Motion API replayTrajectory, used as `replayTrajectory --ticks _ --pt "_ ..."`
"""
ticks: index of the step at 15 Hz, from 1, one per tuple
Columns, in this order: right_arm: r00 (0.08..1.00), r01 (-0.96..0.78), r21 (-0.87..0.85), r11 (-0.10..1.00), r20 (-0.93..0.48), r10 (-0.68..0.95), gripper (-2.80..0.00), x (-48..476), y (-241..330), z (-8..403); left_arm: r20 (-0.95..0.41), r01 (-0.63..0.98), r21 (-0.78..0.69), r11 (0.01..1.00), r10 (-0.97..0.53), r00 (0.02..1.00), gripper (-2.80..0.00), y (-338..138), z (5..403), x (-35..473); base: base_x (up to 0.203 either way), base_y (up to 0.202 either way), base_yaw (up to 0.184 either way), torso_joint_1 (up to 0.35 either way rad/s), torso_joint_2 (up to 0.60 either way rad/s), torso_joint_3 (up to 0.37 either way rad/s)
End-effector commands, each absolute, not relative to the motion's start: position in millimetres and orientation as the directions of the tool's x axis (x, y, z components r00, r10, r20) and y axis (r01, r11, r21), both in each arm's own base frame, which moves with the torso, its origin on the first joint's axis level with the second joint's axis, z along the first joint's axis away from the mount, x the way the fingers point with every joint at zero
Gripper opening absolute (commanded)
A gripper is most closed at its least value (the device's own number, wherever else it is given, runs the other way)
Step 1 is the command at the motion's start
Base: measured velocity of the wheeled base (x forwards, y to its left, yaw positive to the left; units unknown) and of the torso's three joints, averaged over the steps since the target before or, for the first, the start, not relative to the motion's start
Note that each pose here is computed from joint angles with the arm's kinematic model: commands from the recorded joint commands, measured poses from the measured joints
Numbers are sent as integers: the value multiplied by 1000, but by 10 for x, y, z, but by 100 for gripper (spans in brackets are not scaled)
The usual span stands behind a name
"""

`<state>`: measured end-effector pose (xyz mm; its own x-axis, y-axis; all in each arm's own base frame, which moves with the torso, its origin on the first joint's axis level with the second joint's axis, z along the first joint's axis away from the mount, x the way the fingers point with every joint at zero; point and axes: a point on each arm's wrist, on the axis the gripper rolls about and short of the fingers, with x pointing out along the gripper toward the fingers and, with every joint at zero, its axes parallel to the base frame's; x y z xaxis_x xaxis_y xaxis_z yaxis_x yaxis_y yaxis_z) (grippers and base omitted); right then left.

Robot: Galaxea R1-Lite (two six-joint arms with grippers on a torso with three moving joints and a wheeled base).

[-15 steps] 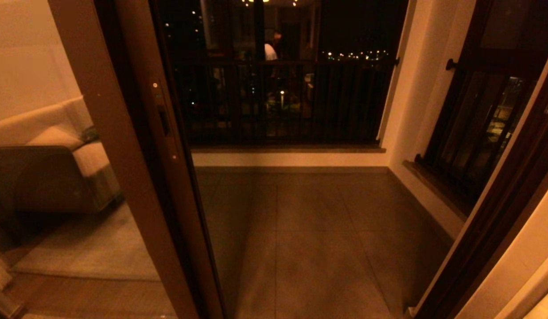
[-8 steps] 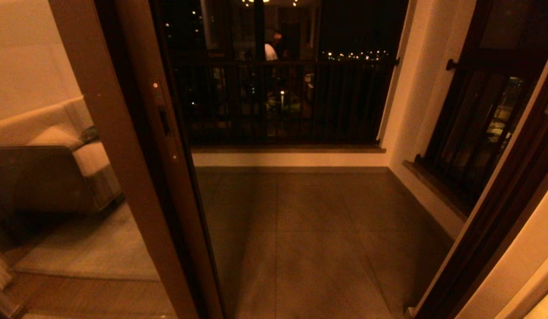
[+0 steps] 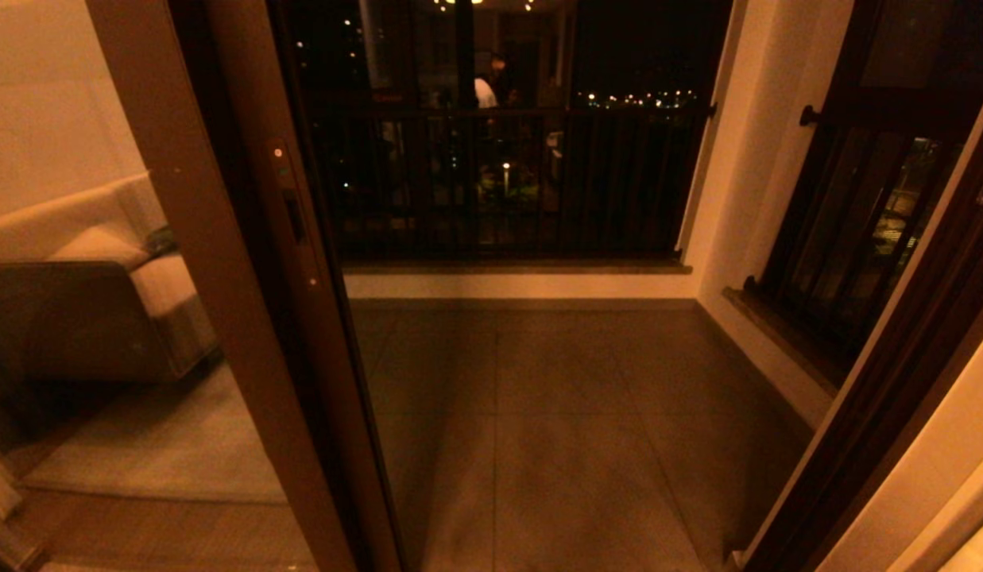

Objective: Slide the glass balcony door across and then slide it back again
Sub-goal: Close the slid door

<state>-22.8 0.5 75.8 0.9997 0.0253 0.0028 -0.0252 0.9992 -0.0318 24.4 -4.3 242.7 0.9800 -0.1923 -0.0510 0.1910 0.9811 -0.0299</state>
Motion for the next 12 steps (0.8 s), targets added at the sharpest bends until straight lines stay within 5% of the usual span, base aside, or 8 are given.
replayTrajectory --ticks 1,12 --pt "1000 -26 -32 999 2 26 -280 -227 5 758 -163 197 -54 979 -203 965 -280 -46 2654 681 0 0 0 0 0 0" --pt "1000 -26 -32 999 2 26 -280 -227 5 758 -437 292 -220 931 -362 824 -280 -451 3301 2172 0 0 0 0 0 0"
